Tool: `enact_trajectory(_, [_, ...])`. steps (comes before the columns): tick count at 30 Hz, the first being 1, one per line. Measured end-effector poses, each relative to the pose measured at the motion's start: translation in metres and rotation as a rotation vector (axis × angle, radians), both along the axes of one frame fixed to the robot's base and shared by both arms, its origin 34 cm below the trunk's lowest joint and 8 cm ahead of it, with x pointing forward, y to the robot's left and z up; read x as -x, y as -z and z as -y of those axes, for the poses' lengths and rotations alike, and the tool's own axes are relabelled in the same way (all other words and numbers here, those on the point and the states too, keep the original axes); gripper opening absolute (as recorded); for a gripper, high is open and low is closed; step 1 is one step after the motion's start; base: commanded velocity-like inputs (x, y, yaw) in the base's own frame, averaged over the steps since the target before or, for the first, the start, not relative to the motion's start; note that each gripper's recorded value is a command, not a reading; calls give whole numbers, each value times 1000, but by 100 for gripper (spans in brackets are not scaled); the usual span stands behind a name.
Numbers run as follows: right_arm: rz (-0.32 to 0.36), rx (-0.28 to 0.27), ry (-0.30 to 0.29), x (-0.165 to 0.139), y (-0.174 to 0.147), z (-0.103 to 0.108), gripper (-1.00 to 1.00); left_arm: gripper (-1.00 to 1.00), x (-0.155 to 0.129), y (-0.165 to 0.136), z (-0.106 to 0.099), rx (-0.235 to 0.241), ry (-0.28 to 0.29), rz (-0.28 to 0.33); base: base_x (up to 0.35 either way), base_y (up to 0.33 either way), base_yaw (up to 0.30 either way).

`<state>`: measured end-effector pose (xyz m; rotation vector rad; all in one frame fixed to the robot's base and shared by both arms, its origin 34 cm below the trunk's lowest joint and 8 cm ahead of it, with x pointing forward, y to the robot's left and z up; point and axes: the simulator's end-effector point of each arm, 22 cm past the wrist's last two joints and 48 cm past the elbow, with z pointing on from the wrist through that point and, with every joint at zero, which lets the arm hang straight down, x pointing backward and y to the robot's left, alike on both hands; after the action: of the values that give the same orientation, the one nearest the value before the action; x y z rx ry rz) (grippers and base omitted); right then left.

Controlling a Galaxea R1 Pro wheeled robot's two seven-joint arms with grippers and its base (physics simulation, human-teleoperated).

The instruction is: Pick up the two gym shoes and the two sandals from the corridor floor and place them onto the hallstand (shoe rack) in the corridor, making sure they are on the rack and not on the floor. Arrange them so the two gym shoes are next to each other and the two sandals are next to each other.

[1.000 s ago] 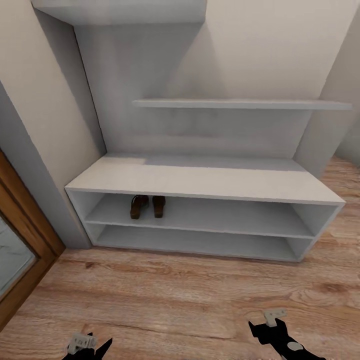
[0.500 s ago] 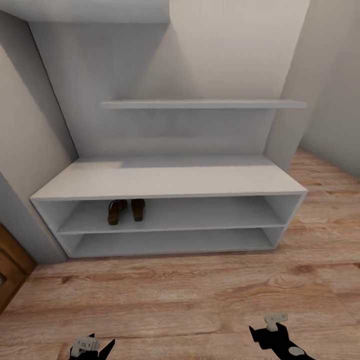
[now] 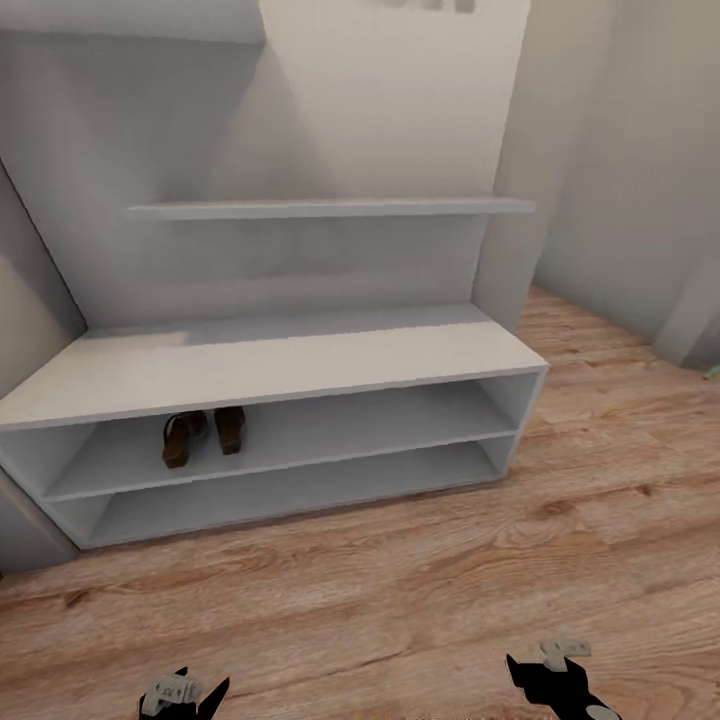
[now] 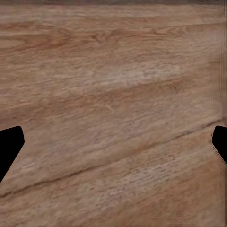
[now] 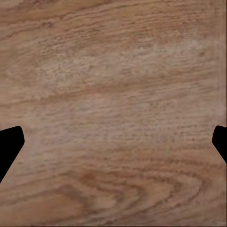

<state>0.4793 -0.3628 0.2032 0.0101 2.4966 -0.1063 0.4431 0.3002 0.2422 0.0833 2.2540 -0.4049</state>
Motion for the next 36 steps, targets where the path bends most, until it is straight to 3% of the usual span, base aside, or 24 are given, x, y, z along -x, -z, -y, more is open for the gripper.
enact_trajectory(11, [-14, -14, 44, 16, 6, 3, 100, 100, 7, 5, 0, 5, -9, -17, 0, 0, -300])
enact_trajectory(22, [-18, -19, 45, 19, 8, -2, 100, 100, 11, 7, 0, 7, -12, -27, 0, 0, -300])
enact_trajectory(36, [-16, -19, 49, 11, -19, 0, 100, 100, 8, -17, 1, 9, -16, -39, 0, 0, -300])
